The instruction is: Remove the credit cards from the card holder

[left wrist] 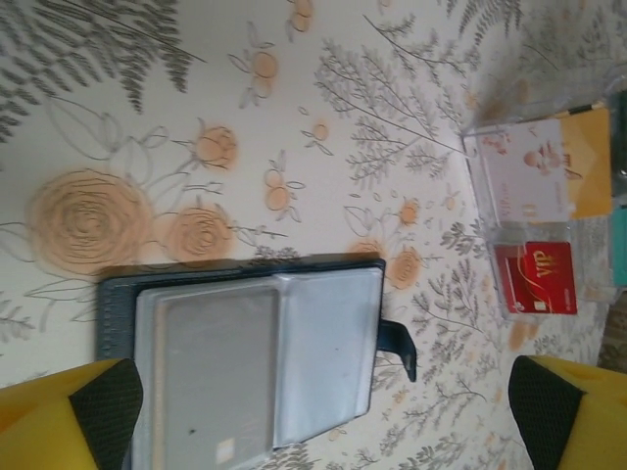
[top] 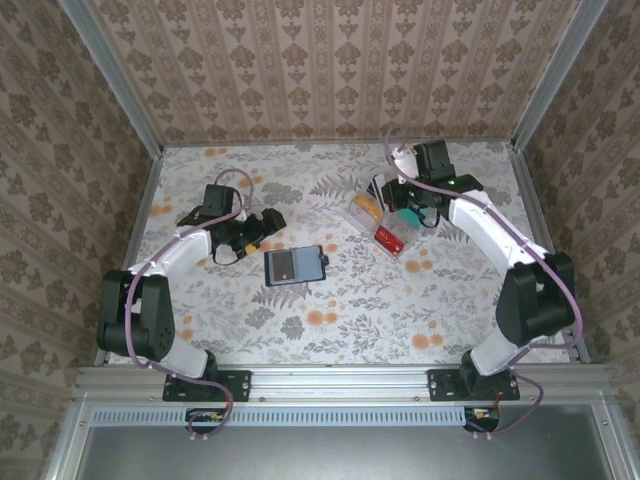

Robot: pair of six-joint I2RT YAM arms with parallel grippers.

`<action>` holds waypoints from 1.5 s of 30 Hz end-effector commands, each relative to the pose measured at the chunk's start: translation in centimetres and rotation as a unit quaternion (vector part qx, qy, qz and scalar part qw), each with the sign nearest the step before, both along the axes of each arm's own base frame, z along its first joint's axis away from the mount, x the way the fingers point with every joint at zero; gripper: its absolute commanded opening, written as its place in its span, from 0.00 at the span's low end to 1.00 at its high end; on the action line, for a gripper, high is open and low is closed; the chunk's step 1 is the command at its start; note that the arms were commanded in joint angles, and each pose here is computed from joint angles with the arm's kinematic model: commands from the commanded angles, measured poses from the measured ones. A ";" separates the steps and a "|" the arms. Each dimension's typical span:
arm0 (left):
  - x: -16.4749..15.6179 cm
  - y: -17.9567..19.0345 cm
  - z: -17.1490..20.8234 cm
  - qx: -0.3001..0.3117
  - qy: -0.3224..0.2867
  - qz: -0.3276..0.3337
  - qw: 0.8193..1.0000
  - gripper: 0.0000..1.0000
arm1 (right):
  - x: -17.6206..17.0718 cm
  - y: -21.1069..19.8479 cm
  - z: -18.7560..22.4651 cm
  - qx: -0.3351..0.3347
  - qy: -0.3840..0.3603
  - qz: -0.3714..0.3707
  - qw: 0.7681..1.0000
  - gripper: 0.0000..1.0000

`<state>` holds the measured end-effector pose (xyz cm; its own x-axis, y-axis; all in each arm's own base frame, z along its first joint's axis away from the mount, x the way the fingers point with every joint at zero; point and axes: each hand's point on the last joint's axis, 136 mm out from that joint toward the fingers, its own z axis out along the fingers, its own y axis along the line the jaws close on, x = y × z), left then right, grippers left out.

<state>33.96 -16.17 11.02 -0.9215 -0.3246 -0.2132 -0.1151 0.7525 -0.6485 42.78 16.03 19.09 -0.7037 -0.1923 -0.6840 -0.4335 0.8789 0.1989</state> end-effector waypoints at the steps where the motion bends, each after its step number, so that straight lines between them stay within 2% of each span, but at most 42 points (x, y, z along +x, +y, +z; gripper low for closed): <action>1: -0.9 0.8 -0.6 0.020 0.009 -0.010 1.000 1.00 | 0.6 1.1 -2.0 -0.047 0.019 0.045 0.998 0.00; 9: -1.8 1.1 -0.2 0.036 0.012 -0.028 0.999 1.00 | 2.4 4.5 -7.2 -0.172 0.058 0.122 0.976 0.00; 16: -2.5 1.1 -0.7 0.030 0.023 -0.029 0.999 1.00 | 2.9 4.4 -9.4 -0.271 0.073 0.155 0.947 0.00; 25: -2.6 0.7 -1.1 0.021 0.031 -0.033 0.999 1.00 | 3.0 3.5 -10.6 -0.315 0.082 0.158 0.932 0.02; 30: -2.4 0.6 -1.2 0.016 0.035 -0.032 0.999 1.00 | 2.9 3.8 -11.2 -0.317 0.085 0.164 0.930 0.05; 32: -2.4 0.4 -1.3 0.013 0.036 -0.032 0.999 1.00 | 3.0 3.8 -11.4 -0.323 0.086 0.161 0.929 0.07; 36: -2.5 0.4 -1.6 0.014 0.042 -0.033 0.998 1.00 | 3.4 3.7 -11.8 -0.346 0.081 0.152 0.922 0.18; 41: -2.8 0.5 -1.7 0.017 0.047 -0.036 0.998 1.00 | 3.9 3.9 -10.7 -0.348 0.066 0.133 0.926 0.24; 45: -2.8 0.6 -1.7 0.020 0.049 -0.035 0.998 1.00 | 4.7 4.0 -8.4 -0.336 0.036 0.099 0.936 0.24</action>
